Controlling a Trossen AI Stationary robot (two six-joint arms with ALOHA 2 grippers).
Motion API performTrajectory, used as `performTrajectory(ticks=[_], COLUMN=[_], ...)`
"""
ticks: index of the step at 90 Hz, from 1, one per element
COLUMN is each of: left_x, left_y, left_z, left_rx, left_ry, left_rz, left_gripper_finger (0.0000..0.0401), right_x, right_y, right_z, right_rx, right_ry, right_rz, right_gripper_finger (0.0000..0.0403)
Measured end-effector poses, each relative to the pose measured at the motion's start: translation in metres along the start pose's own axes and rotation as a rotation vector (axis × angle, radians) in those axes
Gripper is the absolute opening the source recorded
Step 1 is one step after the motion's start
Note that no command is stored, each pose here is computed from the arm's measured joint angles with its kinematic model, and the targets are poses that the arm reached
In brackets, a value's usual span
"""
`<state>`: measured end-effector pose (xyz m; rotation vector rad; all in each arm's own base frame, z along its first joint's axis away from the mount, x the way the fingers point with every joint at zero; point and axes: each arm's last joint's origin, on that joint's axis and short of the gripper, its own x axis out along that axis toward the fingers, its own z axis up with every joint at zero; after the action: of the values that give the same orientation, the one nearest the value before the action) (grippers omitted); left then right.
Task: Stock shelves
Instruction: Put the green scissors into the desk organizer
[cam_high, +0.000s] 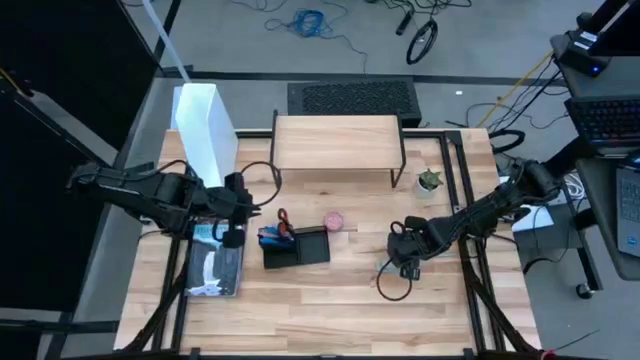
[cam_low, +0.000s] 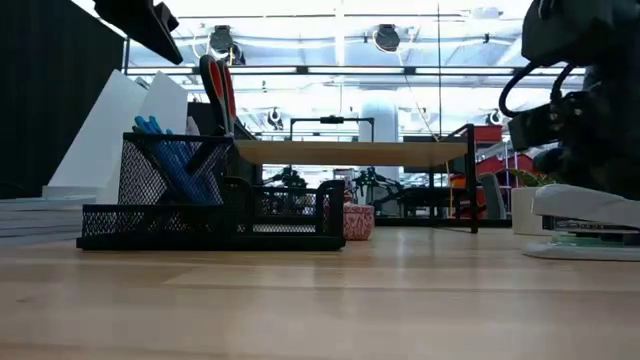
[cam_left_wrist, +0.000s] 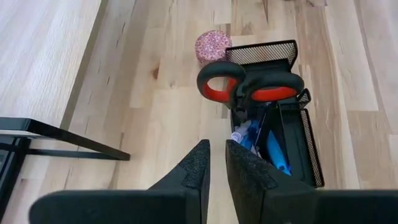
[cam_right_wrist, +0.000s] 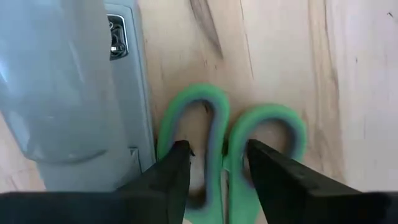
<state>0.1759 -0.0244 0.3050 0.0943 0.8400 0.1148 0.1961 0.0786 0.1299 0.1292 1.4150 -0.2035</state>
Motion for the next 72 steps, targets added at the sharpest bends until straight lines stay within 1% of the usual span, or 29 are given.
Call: performTrajectory(ticks=[13, 17, 43, 56, 72], left_x=[0.0, 0.0, 0.0, 0.0, 0.0], left_y=[0.0, 0.0, 0.0, 0.0, 0.0], left_z=[0.0, 0.0, 0.0, 0.0, 0.0], left_rx=[0.0, -0.001, -0.003, -0.003, -0.003], left_ry=[0.0, 0.0, 0.0, 0.0, 0.0], left_rz=[0.0, 0.0, 0.0, 0.0, 0.0], left_gripper_finger=[0.0038, 0.0038, 0.0038, 0.0038, 0.0038], right_x=[0.0, 0.0, 0.0, -0.007, -0.02], right_y=[0.0, 0.0, 0.001, 0.004, 0.006], right_z=[0.0, 0.0, 0.001, 0.007, 0.016], right_rx=[-0.001, -0.001, 0.057, 0.032, 0.005], right_ry=[0.002, 0.003, 0.004, 0.004, 0.003], right_rz=[0.004, 0.003, 0.002, 0.006, -0.019], right_gripper_finger=[0.0058, 0.0047, 0.0046, 0.0046, 0.0041])
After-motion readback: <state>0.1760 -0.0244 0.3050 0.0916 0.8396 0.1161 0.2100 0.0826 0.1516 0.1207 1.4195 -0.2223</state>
